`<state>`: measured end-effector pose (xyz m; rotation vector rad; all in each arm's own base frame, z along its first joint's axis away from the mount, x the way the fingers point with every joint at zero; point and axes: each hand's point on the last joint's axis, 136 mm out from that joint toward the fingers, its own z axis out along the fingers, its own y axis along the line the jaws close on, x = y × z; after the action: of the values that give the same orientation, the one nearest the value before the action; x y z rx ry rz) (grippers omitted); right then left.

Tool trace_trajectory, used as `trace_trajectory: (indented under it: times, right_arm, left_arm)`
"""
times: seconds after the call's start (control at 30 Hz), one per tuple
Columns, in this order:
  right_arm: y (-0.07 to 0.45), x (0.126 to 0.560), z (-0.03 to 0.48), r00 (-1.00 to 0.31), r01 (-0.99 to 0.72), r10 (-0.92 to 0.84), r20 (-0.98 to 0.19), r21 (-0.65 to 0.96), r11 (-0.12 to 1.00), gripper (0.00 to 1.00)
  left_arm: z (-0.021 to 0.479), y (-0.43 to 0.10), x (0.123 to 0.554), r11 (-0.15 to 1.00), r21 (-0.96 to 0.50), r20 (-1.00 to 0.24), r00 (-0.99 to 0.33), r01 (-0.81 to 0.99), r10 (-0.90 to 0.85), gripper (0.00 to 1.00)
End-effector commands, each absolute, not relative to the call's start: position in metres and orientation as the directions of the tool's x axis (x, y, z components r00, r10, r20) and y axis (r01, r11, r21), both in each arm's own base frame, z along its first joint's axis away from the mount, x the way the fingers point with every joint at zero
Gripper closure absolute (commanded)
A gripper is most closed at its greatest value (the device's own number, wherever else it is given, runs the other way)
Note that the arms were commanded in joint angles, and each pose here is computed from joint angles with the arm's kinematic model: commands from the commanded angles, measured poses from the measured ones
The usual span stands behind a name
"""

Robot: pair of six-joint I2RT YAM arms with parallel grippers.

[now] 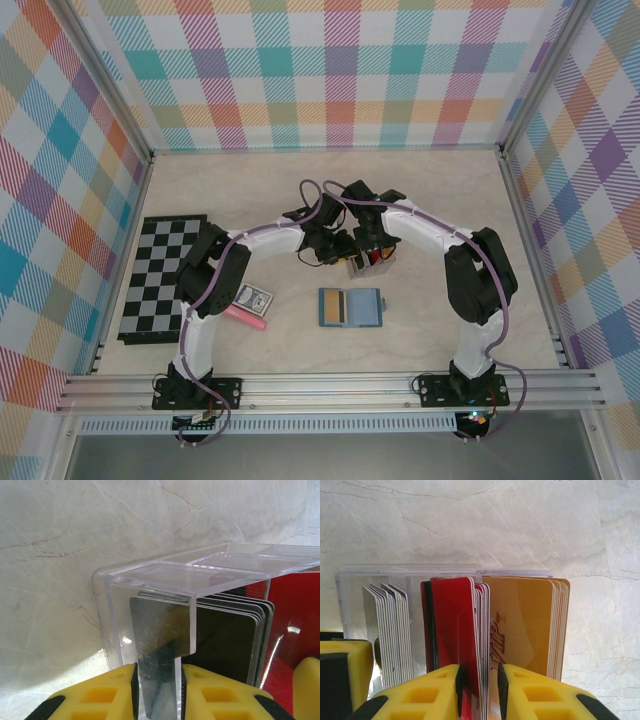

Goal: Put the credit cards into the card holder
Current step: Pick up the credit card from the storage box.

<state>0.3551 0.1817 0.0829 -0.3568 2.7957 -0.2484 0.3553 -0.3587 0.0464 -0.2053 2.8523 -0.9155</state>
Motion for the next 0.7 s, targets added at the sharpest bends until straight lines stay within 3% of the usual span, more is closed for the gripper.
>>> trace_trajectory:
  times: [0.0,0.43,0.67]
  right_arm:
    - [0.1715,0.3546,0.0966,-0.917,-0.203,-0.275,-0.288,-0.255,0.945,0.74]
    - [0.1651,0.3509,0.1007,-0.921,-0.179,-0.257,-0.292,-0.269,0.946,0.8]
    - [0.1663,0.348,0.1065,-0.921,-0.166,-0.238,-0.307,-0.243,0.956,0.9]
  left_arm:
    - [0.0327,-0.3423,0.3457,0.837,-0.537,-0.062,-0.984,-0.107,-0.165,0.75]
    - [0.033,-0.3414,0.3454,0.838,-0.534,-0.063,-0.984,-0.109,-0.167,0.75]
    - [0.0316,-0.3398,0.3438,0.841,-0.53,-0.059,-0.984,-0.111,-0.167,0.75]
